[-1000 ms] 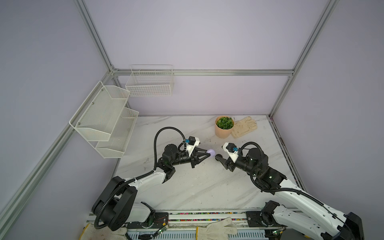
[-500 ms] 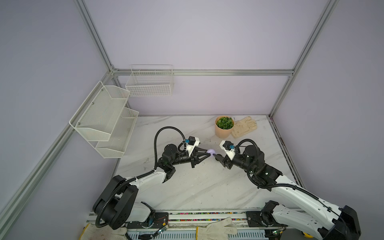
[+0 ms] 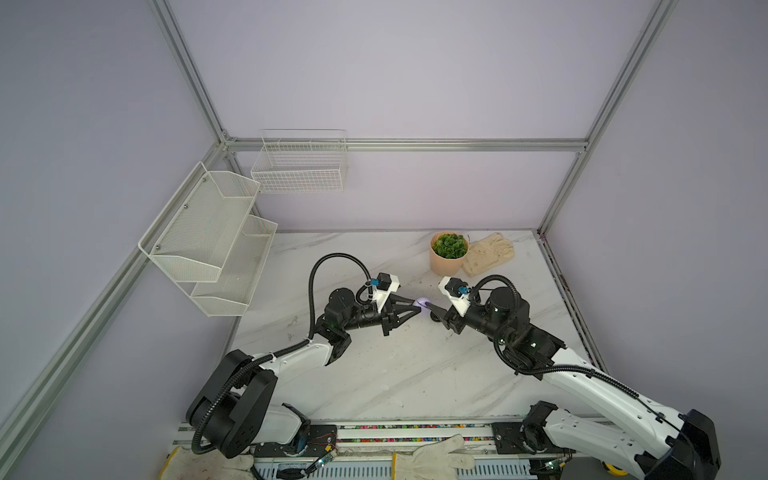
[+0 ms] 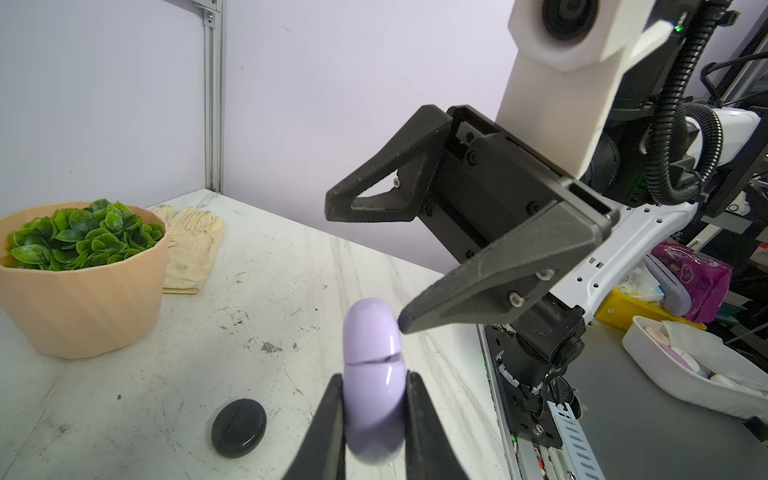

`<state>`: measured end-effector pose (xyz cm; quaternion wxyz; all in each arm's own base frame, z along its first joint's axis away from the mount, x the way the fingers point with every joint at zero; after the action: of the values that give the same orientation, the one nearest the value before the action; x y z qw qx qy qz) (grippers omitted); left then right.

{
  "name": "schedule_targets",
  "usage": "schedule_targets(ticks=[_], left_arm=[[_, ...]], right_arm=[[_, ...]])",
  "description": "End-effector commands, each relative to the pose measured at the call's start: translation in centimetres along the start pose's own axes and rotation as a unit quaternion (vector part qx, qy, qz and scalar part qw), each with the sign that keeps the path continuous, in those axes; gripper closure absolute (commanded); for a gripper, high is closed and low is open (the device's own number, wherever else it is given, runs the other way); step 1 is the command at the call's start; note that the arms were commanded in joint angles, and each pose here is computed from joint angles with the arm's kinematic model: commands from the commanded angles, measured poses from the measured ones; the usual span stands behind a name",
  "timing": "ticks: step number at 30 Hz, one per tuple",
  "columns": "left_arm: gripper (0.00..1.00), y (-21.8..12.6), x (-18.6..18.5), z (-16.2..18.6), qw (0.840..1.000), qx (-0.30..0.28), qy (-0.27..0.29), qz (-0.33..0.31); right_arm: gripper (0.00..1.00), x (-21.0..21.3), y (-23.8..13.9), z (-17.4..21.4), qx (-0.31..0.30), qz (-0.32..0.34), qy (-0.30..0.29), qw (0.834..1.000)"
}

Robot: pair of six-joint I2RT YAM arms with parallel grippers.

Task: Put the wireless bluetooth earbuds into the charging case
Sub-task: 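Close the right gripper on the lid of the lilac case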

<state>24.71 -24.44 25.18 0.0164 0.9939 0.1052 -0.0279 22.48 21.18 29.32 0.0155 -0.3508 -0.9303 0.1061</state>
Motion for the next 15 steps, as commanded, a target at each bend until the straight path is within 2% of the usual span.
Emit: schedule_targets(ticks=[1,15], left_arm=[[1.0,-0.25,-0.68,-0.33,1.0,-0.01,0.018,0.018],[1.0,-0.44,-1.13,-0.6,0.999,-0.015,0.02,0.027]], right_arm=[[0.36,-0.41,-0.2,-1.47,-0.019,0.018,-0.017,1.0],[0.35,-0.61,0.16,-1.65,-0.002,0.022,-0.021,1.0]])
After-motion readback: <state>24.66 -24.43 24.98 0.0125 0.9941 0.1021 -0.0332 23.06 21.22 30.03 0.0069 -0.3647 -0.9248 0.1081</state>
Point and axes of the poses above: each gripper's point midway between its finger pads, its own y axis out along the fingers, its own x axis along the line the jaws close on, z = x × y, the point moved 6 cm from there along -y, back along the fingers, and after that the axes turned 11 degrees about y, right-handed, at the moved point
